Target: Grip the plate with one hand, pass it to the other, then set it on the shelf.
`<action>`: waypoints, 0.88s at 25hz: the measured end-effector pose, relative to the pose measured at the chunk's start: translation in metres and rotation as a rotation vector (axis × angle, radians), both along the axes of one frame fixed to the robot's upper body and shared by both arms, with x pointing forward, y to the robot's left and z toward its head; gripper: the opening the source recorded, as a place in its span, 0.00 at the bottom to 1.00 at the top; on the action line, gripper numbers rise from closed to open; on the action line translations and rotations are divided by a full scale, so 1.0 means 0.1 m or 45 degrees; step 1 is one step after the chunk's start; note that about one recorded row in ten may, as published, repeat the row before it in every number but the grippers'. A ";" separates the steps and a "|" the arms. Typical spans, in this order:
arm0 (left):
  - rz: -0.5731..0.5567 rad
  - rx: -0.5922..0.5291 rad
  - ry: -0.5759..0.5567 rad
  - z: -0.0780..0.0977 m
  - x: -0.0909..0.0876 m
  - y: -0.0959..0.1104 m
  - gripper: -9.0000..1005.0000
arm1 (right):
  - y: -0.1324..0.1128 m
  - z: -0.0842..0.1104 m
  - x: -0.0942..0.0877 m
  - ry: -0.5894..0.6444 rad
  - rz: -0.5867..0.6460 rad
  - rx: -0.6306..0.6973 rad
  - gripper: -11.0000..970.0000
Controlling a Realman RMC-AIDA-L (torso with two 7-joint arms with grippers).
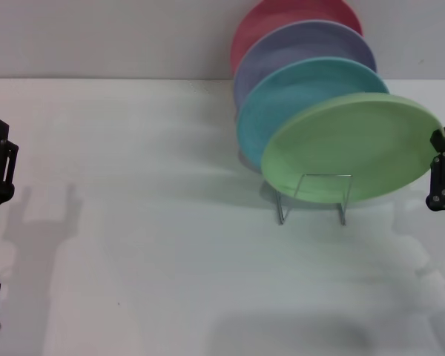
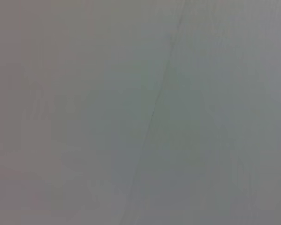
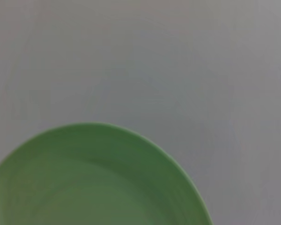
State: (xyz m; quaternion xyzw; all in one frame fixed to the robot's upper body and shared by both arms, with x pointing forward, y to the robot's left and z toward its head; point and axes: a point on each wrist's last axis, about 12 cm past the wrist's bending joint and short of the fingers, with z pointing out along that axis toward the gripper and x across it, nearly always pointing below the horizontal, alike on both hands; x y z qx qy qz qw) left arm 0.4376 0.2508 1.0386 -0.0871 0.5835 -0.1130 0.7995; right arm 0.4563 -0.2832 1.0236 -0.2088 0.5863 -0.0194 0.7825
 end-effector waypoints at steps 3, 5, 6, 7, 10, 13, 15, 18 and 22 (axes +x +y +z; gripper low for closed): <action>-0.001 0.001 -0.002 0.00 0.00 0.00 0.78 | 0.00 -0.01 0.01 0.008 0.002 -0.001 0.05; -0.002 0.002 -0.006 0.00 0.00 0.00 0.78 | 0.02 -0.01 0.01 0.019 0.013 0.005 0.05; -0.002 0.002 -0.006 0.00 0.00 0.00 0.78 | 0.02 -0.01 0.01 0.019 0.013 0.005 0.05; -0.002 0.002 -0.007 0.01 0.00 0.00 0.78 | 0.02 -0.02 0.01 0.023 0.016 0.006 0.05; -0.003 0.002 -0.010 0.01 0.00 0.00 0.78 | 0.03 -0.03 0.02 0.041 0.023 0.006 0.05; -0.003 0.000 -0.012 0.01 0.00 0.00 0.78 | 0.03 -0.04 0.03 0.057 0.027 0.014 0.05; -0.004 -0.001 -0.014 0.01 0.00 0.00 0.78 | 0.02 -0.05 0.05 0.078 0.031 0.025 0.05; -0.004 -0.001 -0.014 0.01 0.00 0.00 0.78 | 0.03 -0.05 0.05 0.083 0.036 0.031 0.08; -0.004 -0.001 -0.015 0.02 0.00 0.00 0.78 | 0.02 -0.02 0.03 0.069 0.058 0.084 0.20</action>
